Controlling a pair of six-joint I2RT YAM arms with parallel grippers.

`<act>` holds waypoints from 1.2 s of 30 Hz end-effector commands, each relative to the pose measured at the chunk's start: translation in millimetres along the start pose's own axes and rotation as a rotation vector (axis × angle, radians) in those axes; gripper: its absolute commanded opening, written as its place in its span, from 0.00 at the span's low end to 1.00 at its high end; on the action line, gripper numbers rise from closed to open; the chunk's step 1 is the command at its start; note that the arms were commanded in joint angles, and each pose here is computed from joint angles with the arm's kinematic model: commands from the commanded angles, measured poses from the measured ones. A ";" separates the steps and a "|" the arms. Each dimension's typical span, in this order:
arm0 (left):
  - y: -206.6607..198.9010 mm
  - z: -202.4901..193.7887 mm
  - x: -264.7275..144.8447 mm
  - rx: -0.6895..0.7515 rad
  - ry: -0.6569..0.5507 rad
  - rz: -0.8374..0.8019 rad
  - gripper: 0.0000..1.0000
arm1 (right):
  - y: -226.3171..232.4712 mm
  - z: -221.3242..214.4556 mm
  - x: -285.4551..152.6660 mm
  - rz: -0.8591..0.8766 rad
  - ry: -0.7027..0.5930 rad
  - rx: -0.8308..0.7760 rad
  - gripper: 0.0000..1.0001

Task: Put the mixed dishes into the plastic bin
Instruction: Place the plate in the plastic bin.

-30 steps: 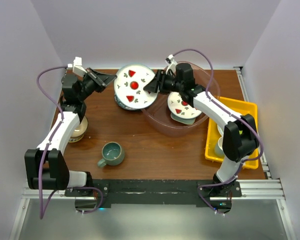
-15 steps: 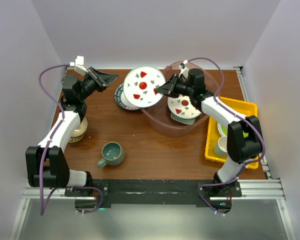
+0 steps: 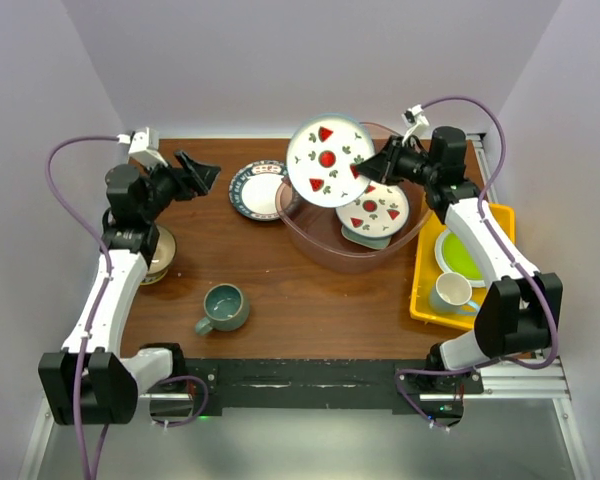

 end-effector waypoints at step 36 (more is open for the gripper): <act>14.2 -43.0 -35.0 0.207 0.043 0.125 0.85 | -98.6 20.9 -44.9 -0.233 0.211 -0.206 0.02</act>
Point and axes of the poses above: each gripper's point midway between its finger pads, its own x axis out along the fingers, its own y axis along the line the jaws close on, z = x × y, the point moved 9 cm from there along -x, back along the fingers, and after that the axes turned 14 degrees about x, right-handed, at the moved point
